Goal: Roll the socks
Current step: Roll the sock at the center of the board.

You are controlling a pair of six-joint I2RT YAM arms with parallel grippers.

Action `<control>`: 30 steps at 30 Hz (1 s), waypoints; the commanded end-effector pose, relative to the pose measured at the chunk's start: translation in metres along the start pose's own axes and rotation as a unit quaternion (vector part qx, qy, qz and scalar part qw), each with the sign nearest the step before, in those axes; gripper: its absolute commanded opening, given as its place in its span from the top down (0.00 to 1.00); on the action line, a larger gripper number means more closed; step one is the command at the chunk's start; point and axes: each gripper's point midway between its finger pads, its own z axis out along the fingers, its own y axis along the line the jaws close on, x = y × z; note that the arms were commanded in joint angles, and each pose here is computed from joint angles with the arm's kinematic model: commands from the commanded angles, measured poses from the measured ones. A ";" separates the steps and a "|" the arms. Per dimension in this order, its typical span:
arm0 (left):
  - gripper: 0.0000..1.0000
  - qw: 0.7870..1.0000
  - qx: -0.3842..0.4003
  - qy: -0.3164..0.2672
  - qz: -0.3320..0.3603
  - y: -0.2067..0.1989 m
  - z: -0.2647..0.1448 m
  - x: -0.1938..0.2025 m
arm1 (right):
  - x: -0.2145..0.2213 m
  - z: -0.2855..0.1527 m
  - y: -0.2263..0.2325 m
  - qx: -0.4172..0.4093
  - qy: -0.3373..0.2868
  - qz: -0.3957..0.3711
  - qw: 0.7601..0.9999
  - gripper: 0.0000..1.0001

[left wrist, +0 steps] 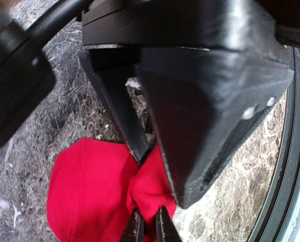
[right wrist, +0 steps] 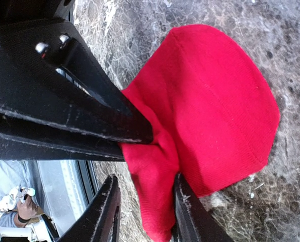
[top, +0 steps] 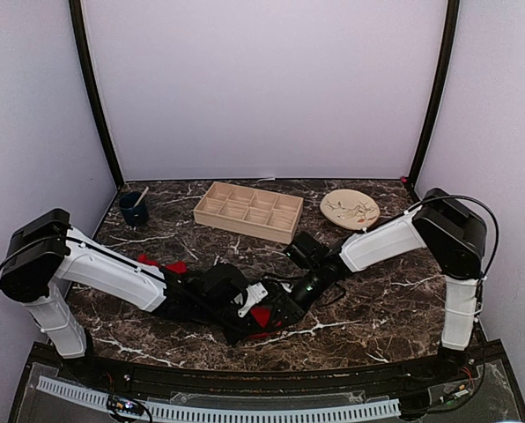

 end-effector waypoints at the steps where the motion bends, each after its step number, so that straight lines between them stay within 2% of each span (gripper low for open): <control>1: 1.00 0.994 -0.010 0.106 -0.023 0.005 0.003 0.070 | 0.003 -0.005 -0.018 0.042 -0.013 0.011 0.999 0.65; 20: 1.00 0.996 -0.011 0.057 -0.060 0.007 -0.005 0.063 | -0.007 -0.031 -0.031 0.073 -0.078 0.032 0.994 0.60; 30: 1.00 0.993 0.011 0.035 -0.113 0.015 -0.011 0.062 | -0.013 -0.051 -0.034 0.128 -0.122 0.004 0.984 0.59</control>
